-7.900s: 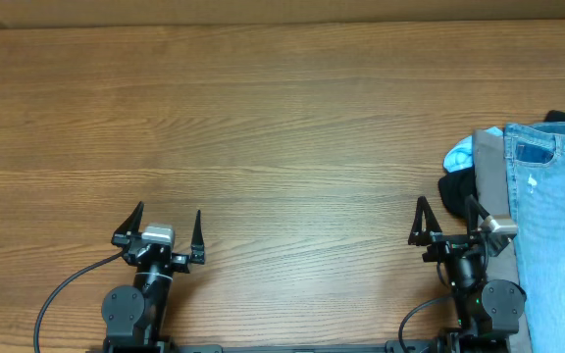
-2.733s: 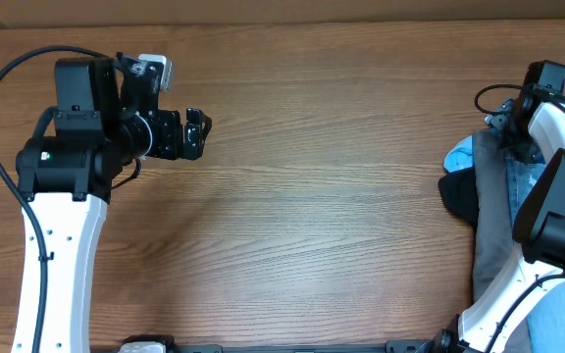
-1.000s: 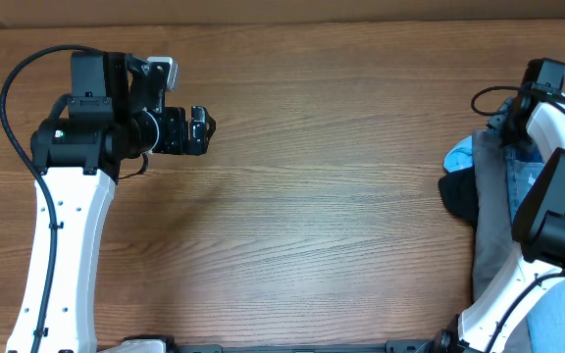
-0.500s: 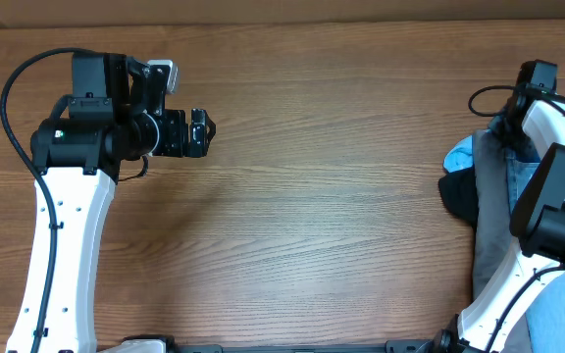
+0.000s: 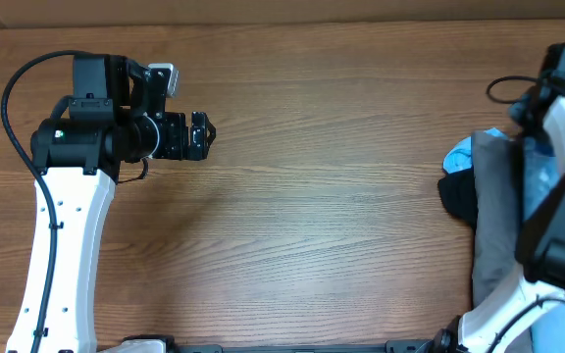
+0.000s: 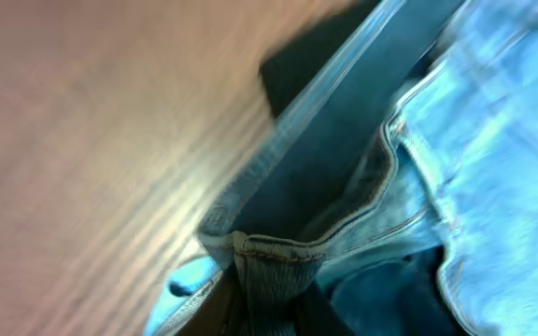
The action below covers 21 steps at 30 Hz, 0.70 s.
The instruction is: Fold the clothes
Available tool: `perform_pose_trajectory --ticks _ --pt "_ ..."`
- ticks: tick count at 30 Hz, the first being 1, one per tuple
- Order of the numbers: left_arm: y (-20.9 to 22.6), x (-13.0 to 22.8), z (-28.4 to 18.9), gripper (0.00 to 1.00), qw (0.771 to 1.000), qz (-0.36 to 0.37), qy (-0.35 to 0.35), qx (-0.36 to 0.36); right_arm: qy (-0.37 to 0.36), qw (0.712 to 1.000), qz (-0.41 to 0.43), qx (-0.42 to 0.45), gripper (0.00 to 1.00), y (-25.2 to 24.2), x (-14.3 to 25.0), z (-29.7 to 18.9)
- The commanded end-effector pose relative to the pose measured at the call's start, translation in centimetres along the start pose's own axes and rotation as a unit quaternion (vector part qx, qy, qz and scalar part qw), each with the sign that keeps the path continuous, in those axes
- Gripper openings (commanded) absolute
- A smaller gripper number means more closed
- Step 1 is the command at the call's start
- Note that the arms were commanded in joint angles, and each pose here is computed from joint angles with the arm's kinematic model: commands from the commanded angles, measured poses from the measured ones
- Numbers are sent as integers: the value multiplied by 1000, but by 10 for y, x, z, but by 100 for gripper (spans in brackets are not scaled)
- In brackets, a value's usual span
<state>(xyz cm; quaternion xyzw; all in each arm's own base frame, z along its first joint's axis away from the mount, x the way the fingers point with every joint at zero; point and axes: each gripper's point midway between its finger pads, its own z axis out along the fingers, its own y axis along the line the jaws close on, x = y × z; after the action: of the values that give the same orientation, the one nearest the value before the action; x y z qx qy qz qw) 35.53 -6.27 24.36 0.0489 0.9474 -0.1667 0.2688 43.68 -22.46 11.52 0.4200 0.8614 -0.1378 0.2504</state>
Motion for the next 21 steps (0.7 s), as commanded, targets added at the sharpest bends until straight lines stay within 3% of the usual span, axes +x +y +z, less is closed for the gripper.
perform_pose_trajectory --ticks 1,11,16,21 --pt "-8 -8 -6 100 1000 -1 -12 11 -61 997 33 -30 4 -7 -38 -49" --pt "-9 -10 -11 100 1000 -1 -14 11 -96 990 42 -90 4 -8 -57 -112" --pt "-17 -21 -35 100 1000 4 -26 10 -146 978 27 -147 4 5 -83 -187" --pt "-24 -41 -77 100 998 16 -63 -15 -214 951 -8 -222 4 42 -103 -295"
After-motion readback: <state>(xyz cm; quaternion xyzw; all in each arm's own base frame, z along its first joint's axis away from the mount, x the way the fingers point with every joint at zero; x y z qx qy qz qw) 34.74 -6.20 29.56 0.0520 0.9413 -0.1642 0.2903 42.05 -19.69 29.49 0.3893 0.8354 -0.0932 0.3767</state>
